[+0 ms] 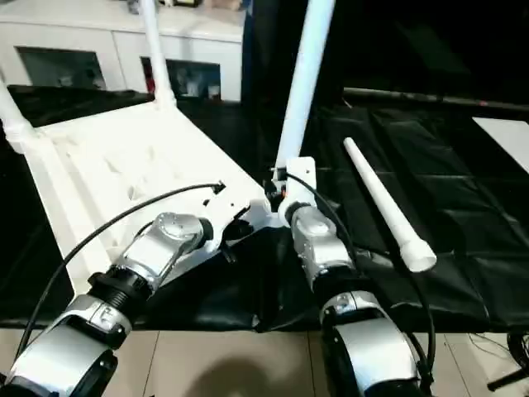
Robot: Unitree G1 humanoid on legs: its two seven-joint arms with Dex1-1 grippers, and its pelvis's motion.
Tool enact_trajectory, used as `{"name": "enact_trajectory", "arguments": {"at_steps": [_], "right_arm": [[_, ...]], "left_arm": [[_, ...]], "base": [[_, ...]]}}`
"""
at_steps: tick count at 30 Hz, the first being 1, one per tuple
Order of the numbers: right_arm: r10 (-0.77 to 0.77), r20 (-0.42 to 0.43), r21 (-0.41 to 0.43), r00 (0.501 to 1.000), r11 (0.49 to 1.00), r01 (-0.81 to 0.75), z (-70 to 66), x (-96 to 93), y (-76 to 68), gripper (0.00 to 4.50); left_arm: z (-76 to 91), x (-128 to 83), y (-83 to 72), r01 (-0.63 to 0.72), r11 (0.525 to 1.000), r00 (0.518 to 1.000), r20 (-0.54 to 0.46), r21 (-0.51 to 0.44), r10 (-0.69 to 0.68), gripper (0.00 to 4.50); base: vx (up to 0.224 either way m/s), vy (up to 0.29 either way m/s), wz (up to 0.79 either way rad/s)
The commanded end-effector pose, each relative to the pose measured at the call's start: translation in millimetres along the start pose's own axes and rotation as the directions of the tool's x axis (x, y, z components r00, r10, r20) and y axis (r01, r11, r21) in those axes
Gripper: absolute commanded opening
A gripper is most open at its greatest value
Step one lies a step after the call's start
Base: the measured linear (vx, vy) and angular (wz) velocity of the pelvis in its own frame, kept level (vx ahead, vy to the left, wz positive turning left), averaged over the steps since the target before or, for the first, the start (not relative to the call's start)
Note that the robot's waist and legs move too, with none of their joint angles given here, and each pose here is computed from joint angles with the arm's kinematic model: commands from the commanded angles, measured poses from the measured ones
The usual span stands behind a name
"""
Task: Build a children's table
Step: Rotate leg to tighten
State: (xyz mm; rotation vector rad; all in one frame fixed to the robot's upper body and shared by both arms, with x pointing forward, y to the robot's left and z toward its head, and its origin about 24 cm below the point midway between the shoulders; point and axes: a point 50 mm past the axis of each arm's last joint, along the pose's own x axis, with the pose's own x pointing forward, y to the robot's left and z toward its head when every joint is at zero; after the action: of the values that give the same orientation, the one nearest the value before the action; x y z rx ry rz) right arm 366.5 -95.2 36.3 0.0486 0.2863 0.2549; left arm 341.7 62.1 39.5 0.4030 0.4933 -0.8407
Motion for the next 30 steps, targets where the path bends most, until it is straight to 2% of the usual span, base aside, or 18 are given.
{"name": "enact_trajectory", "arguments": {"at_steps": [1,8,13,17,18,19,21,28,30], "right_arm": [[-0.038,-0.267,0.000,0.963,0.999,0.039,-63.7,-14.6,-3.4,1.93],[-0.035,-0.260,-0.002,0.965,0.999,0.036,-60.6,-12.8,-2.8,1.93],[-0.006,-0.215,-0.040,0.977,0.999,-0.003,-51.7,-9.2,1.3,1.93],[0.021,-0.189,-0.011,0.982,1.000,-0.023,-48.1,-8.0,4.0,1.93],[0.023,-0.188,-0.010,0.982,1.000,-0.025,-48.0,-7.9,4.1,2.28],[0.030,-0.186,-0.005,0.982,0.999,-0.031,-47.5,-7.8,4.7,2.28],[0.045,-0.178,-0.006,0.983,0.999,-0.047,-45.2,-7.0,6.1,2.63],[0.118,-0.104,-0.016,0.988,0.993,-0.120,-29.7,-3.6,9.4,3.13],[0.156,-0.062,-0.020,0.986,0.987,-0.157,-21.0,-3.0,8.4,3.30]], "left_arm": [[11.3,-2.4,4.9,-0.045,0.999,0.998,0.044,0.017,0.045,0.00],[11.0,-4.2,6.6,-0.049,0.999,0.998,0.042,0.020,0.048,0.00],[9.2,-7.4,13.6,-0.059,0.998,0.997,0.047,0.021,0.058,0.00],[7.8,-9.3,16.5,-0.061,0.998,0.997,0.047,0.018,0.061,0.00],[7.8,-9.4,16.6,-0.061,0.998,0.997,0.047,0.018,0.061,0.00],[7.6,-9.6,16.9,-0.062,0.998,0.997,0.047,0.018,0.061,0.00],[7.2,-10.7,18.1,-0.056,0.998,0.997,0.052,0.025,0.055,0.00],[7.0,-14.3,19.9,-0.027,0.998,0.997,0.071,0.064,0.022,0.00],[7.8,-16.5,20.0,-0.004,0.996,0.996,0.091,0.090,-0.004,0.00]], "base": [[0.000,0.000,0.00],[0.000,0.000,0.00],[0.000,0.000,0.00],[0.000,0.000,0.00],[0.000,0.000,0.00],[0.000,0.000,0.00],[0.000,0.000,0.00],[0.000,0.000,0.00],[0.000,0.000,0.00]]}}
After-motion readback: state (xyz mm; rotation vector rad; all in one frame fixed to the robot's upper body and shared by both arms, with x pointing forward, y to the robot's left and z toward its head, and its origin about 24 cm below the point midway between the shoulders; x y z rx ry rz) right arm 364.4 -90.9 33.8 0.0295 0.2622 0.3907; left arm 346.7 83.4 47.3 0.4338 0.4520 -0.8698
